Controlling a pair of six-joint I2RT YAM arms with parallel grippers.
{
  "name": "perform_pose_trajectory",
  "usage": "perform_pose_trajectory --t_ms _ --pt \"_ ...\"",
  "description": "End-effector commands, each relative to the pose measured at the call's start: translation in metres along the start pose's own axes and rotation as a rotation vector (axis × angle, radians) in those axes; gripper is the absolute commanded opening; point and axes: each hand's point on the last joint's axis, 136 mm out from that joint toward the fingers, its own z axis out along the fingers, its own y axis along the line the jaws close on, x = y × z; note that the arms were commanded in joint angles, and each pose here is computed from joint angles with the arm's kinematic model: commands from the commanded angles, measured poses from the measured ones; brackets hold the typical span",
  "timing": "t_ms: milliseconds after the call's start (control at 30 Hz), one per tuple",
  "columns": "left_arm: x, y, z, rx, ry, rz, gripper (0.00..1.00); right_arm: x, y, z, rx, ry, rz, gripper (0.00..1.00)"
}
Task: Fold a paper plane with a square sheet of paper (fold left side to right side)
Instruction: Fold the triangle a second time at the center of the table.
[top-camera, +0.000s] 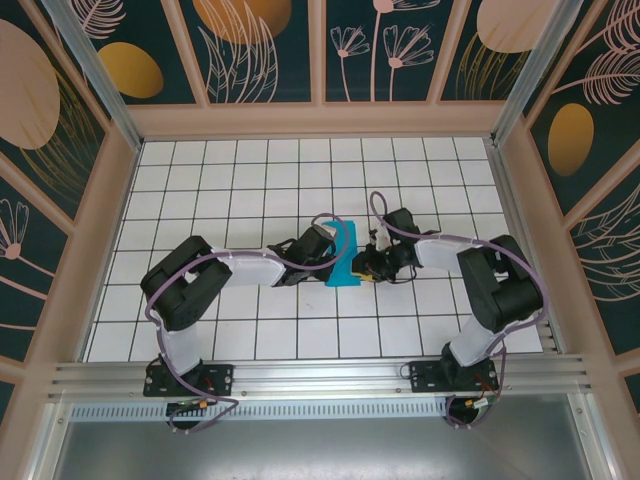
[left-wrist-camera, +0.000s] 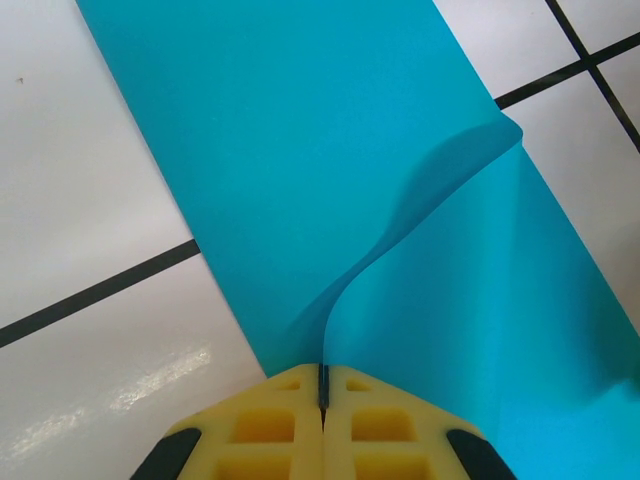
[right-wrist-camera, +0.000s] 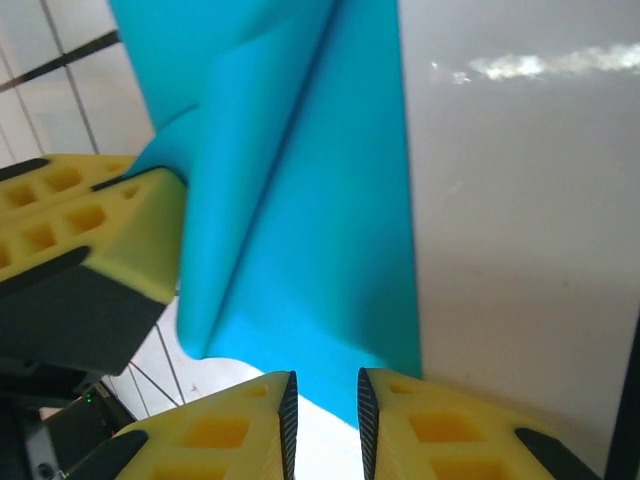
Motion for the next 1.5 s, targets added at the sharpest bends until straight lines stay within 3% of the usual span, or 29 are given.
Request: perform_pose_trajectory --t_ms 0,433,667,1467 --pt "0.015 0.007 0.008 -0.019 0.054 0.014 0.06 -0.016 0.018 -0.016 -0.036 -0.074 -0.012 0.25" --pt "0.015 0.006 0.008 -0.011 0.054 0.015 0.06 -0.05 0.043 0.002 -0.094 -0.121 0.029 0.17" --pt "0.014 0.006 0.008 -0.011 0.052 0.014 0.06 -0.056 0.054 0.024 -0.098 -0.085 0.009 0.17" --pt "0.015 0.009 0.01 -0.028 0.054 0.011 0.05 -0.037 0.011 0.043 0.044 -0.044 0.026 0.17"
